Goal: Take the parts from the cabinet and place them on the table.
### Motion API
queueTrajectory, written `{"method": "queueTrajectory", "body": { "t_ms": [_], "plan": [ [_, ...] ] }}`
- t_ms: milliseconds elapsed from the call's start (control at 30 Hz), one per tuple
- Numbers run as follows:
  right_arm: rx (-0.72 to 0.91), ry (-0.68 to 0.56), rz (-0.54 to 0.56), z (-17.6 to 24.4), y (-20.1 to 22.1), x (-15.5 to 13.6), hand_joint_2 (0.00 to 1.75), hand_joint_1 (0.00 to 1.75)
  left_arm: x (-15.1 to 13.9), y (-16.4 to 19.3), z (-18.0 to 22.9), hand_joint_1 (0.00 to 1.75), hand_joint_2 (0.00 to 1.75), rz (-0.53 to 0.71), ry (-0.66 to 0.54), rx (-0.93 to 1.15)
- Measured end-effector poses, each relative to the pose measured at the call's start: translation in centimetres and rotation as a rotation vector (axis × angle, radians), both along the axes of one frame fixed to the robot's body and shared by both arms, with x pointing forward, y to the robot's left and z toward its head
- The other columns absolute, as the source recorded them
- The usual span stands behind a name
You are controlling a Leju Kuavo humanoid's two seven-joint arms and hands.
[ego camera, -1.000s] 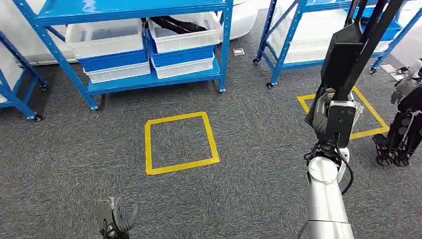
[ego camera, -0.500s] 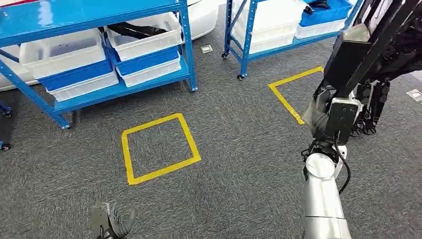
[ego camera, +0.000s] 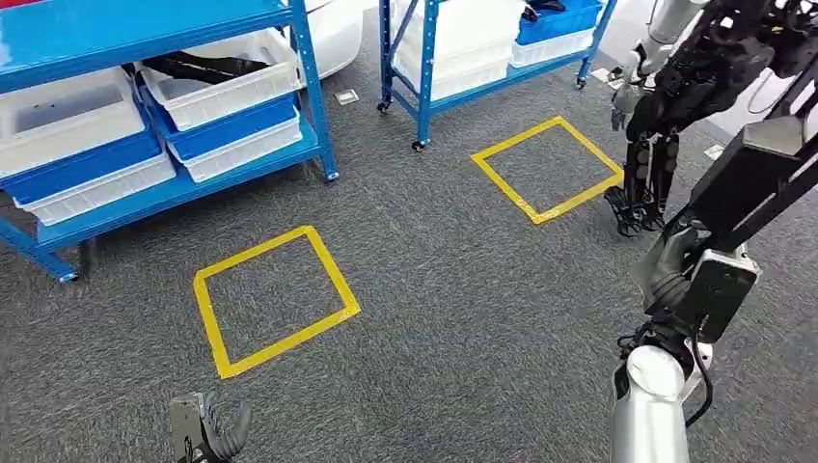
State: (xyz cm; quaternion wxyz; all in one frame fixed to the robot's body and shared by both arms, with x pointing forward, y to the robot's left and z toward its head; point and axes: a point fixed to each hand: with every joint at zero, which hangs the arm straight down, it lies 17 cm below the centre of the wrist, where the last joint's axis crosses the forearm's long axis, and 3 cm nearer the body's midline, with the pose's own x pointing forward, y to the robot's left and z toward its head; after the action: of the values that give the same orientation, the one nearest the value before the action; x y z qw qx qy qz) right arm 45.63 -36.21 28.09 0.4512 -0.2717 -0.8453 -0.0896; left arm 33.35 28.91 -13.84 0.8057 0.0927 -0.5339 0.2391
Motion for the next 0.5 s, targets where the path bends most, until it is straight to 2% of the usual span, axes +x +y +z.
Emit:
{"method": "queueTrajectory", "body": {
  "t_ms": [500],
  "plan": [
    [0.027, -0.015, -0.029, -0.2, -1.4, -1.4, 1.75, 1.75, 0.2, 0.3, 0.4, 0.0, 1.75, 0.004, -0.016, 0.007]
  ]
}}
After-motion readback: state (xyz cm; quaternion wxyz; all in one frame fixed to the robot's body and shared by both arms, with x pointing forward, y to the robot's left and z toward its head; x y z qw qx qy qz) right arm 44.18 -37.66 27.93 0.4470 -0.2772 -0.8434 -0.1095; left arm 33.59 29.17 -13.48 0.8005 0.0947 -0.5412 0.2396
